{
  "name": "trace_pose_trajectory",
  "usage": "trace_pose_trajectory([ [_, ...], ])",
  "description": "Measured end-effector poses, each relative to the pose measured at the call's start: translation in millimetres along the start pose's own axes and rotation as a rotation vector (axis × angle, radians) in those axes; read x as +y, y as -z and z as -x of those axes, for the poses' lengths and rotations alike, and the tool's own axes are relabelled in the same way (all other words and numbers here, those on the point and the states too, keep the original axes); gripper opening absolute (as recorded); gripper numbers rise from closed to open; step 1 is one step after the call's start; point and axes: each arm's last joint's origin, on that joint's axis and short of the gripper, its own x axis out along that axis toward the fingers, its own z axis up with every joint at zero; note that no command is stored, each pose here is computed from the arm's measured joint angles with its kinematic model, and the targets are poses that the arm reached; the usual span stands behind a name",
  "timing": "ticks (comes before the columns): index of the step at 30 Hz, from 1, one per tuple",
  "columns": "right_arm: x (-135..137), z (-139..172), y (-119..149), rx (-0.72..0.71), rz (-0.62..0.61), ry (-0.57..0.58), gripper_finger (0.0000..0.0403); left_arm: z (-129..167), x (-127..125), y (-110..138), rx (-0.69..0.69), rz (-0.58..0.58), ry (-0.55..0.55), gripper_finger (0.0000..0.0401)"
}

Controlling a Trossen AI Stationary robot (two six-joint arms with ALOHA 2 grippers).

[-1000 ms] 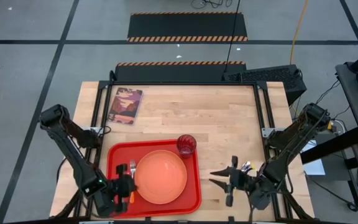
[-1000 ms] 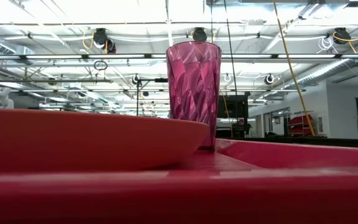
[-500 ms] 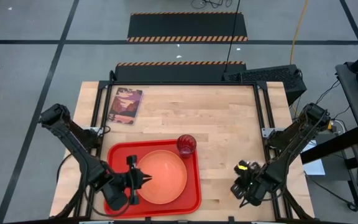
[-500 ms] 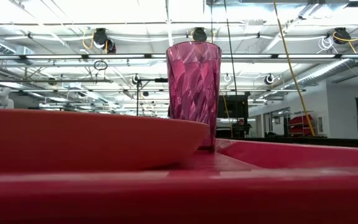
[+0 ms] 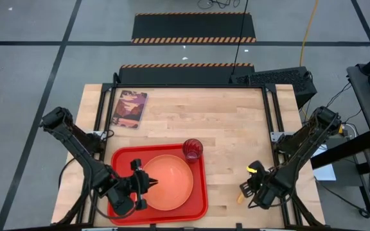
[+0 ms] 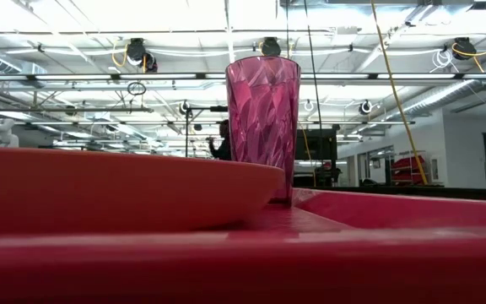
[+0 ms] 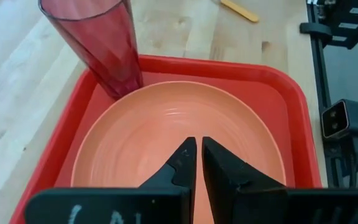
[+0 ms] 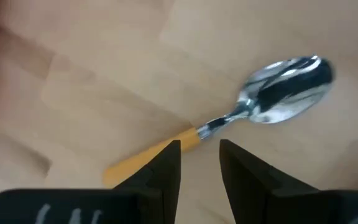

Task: Pick and place plate/cup/fork/spoon on tray
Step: Put the yellow spoon on the red serving tray to the left of the orange fork

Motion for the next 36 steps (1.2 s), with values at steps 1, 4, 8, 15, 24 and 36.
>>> trace_pose_trajectory([
  [1, -1, -1, 0, -0.009, -0.010, 0.016, 0.0105, 0, 0, 0, -0.005, -0.001, -0.005, 0.0031],
  [4, -4, -3, -1, -0.034, -0.082, 0.066, 0.0105, -1, 2, -2, -0.019, -0.020, -0.024, 0.0031],
  [8, -3, -8, 0, -0.049, -0.195, 0.085, 0.0105, -4, 5, -4, -0.023, -0.054, -0.041, 0.0031],
  [15, 7, -21, 8, -0.016, -0.266, 0.064, 0.0105, -9, 9, -8, -0.020, -0.081, -0.060, 0.0031],
  [24, 10, -33, 5, -0.023, -0.285, 0.131, 0.0105, -15, 16, -13, -0.015, -0.086, -0.085, 0.0031],
  [36, 15, -57, 4, -0.028, -0.281, 0.241, 0.0105, -17, 18, -14, 0.001, -0.089, -0.077, 0.0031],
])
